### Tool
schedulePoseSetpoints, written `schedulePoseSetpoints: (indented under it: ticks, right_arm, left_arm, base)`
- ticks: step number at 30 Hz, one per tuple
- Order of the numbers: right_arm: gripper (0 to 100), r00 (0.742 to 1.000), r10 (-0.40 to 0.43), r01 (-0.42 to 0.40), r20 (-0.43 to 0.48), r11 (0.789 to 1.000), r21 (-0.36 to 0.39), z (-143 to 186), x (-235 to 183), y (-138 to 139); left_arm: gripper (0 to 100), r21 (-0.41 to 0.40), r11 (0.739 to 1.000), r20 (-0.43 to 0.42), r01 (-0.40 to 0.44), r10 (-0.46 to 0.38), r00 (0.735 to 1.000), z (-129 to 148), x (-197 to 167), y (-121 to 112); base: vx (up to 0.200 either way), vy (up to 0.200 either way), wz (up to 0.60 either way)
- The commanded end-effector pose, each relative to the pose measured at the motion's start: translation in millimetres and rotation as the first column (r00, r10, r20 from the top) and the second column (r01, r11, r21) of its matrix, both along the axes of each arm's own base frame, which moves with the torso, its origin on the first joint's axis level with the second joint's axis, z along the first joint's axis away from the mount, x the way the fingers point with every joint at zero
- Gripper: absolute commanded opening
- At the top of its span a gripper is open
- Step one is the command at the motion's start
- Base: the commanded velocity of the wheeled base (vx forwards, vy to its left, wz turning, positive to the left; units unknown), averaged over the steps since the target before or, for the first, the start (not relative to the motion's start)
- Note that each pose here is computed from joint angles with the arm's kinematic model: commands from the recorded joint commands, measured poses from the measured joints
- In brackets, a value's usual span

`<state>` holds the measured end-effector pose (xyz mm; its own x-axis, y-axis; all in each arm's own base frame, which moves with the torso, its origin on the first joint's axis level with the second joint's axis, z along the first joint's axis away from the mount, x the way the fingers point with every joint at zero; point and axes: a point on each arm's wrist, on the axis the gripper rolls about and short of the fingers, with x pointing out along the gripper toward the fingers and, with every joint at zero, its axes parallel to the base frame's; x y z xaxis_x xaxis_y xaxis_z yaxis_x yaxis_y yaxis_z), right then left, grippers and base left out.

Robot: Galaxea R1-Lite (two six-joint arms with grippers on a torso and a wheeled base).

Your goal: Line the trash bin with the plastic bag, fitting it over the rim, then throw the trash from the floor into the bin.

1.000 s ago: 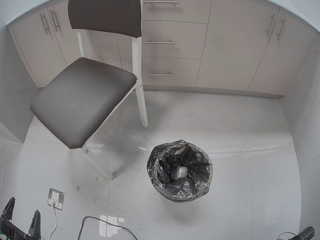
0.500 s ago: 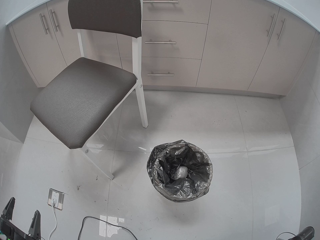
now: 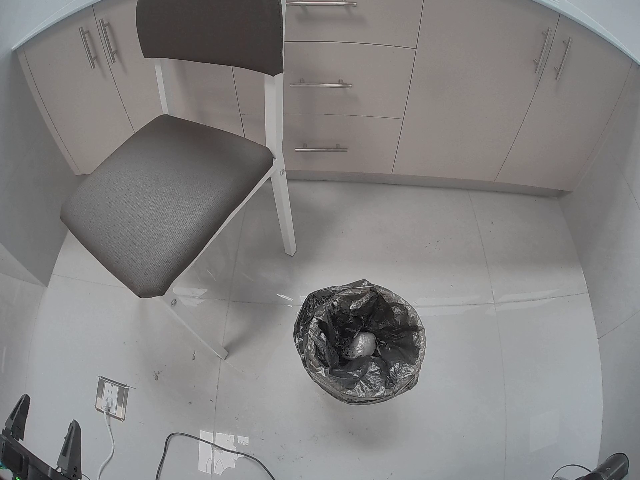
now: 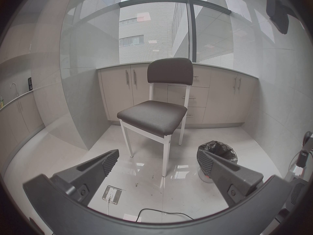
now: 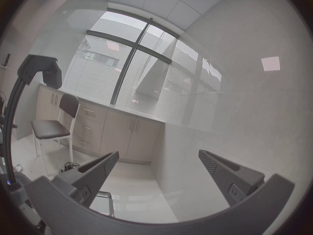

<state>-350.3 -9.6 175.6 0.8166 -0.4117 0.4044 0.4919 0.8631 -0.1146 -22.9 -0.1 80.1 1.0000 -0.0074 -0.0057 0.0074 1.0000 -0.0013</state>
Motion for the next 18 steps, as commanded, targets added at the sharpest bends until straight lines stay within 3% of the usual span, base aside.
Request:
schedulePoseSetpoints:
  ticks: [1, 6, 8, 13, 16, 18]
  right_arm:
    - [100, 1.0, 0.018, -0.018, -0.002, 0.999, 0.032, -5, 0, 0]
    - [100, 1.0, 0.029, -0.029, 0.007, 0.999, 0.041, -5, 0, 0]
    - [100, 0.99, 0.136, -0.137, 0.022, 0.99, 0.03, -4, 0, 2]
    - [100, 0.935, 0.348, -0.35, 0.064, 0.937, 0.02, -2, 0, 6]
    - [100, 0.901, 0.415, -0.418, 0.128, 0.908, 0.0, 8, 1, 8]
    - [100, 0.888, 0.442, -0.449, 0.124, 0.893, 0.03, 20, 17, 9]
  left_arm:
    - [100, 0.0, 1.0, -0.002, 0.0, 0.0, 1.0, -5, 0, 0]
    - [100, 0.0, 1.0, -0.002, 0.0, 0.0, 1.0, -5, 0, 0]
    - [100, 0.0, 1.0, -0.002, 0.0, 0.0, 1.0, -5, 0, 0]
    - [100, 0.0, 1.0, -0.002, 0.0, 0.0, 1.0, -5, 0, 0]
    - [100, 0.0, 1.0, -0.002, 0.0, 0.0, 1.0, -5, 0, 0]
    - [100, 0.0, 1.0, -0.002, 0.0, 0.0, 1.0, -5, 0, 0]
  base:
    - [0.0, 0.0, 0.0]
    - [0.0, 0.0, 0.0]
    - [0.0, 0.0, 0.0]
    - [0.0, 0.0, 0.0]
    - [0.0, 0.0, 0.0]
    - [0.0, 0.0, 0.0]
